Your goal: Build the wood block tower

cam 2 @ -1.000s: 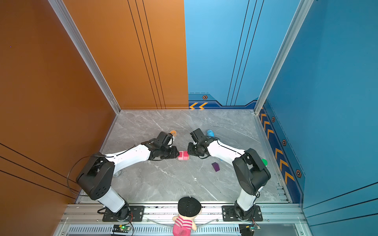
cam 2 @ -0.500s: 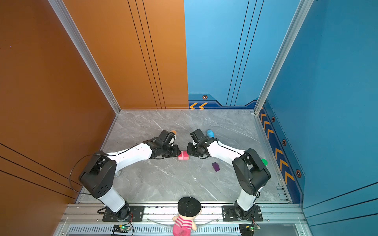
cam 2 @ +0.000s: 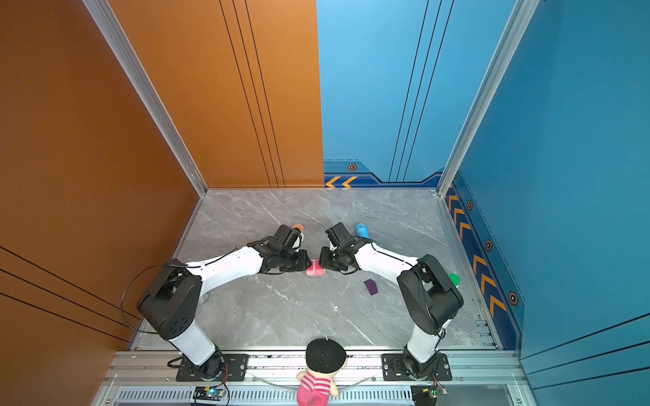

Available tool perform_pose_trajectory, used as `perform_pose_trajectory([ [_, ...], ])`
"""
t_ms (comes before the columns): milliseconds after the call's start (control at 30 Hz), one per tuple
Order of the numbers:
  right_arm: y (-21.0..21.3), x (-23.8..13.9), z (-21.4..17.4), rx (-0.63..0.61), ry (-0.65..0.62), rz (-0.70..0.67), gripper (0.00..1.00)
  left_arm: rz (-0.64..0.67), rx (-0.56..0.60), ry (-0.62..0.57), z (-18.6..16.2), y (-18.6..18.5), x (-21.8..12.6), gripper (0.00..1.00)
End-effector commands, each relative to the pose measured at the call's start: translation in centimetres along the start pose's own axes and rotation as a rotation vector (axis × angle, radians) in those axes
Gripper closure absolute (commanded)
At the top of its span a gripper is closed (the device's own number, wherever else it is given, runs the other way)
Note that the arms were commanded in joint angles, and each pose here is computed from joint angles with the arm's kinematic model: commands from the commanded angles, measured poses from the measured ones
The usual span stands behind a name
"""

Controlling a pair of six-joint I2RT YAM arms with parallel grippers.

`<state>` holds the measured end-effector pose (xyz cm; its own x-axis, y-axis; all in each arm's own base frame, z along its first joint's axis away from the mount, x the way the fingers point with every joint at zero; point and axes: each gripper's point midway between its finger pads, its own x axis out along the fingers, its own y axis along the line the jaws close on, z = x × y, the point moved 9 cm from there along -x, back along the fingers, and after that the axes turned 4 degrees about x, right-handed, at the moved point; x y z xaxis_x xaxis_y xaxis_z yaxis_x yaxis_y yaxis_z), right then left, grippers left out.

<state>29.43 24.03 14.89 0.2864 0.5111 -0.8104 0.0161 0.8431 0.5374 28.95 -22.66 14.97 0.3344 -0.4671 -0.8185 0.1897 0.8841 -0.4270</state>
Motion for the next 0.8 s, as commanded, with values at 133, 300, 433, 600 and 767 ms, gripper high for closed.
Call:
perform_pose_trajectory([
  [133, -0.11, 0.65, -0.37, 0.015, 0.019, -0.001, 0.73, -0.013, 0.001, 0.01, 0.24, -0.82, 0.18, 0.71],
  [300, 0.04, 0.92, -0.45, 0.013, 0.025, 0.003, 0.73, -0.015, 0.003, 0.012, 0.24, -0.99, 0.26, 0.71],
  [433, 0.11, 1.07, -0.46, 0.013, 0.029, 0.004, 0.73, -0.017, 0.005, 0.012, 0.24, -1.07, 0.23, 0.71],
  [600, 0.14, 1.08, -0.46, 0.013, 0.03, 0.004, 0.73, -0.02, 0.004, 0.008, 0.35, -1.15, 0.13, 0.71],
  [767, 0.2, 0.99, -0.42, 0.012, 0.029, 0.002, 0.73, -0.028, 0.006, -0.007, 0.55, -1.37, -0.42, 0.7],
])
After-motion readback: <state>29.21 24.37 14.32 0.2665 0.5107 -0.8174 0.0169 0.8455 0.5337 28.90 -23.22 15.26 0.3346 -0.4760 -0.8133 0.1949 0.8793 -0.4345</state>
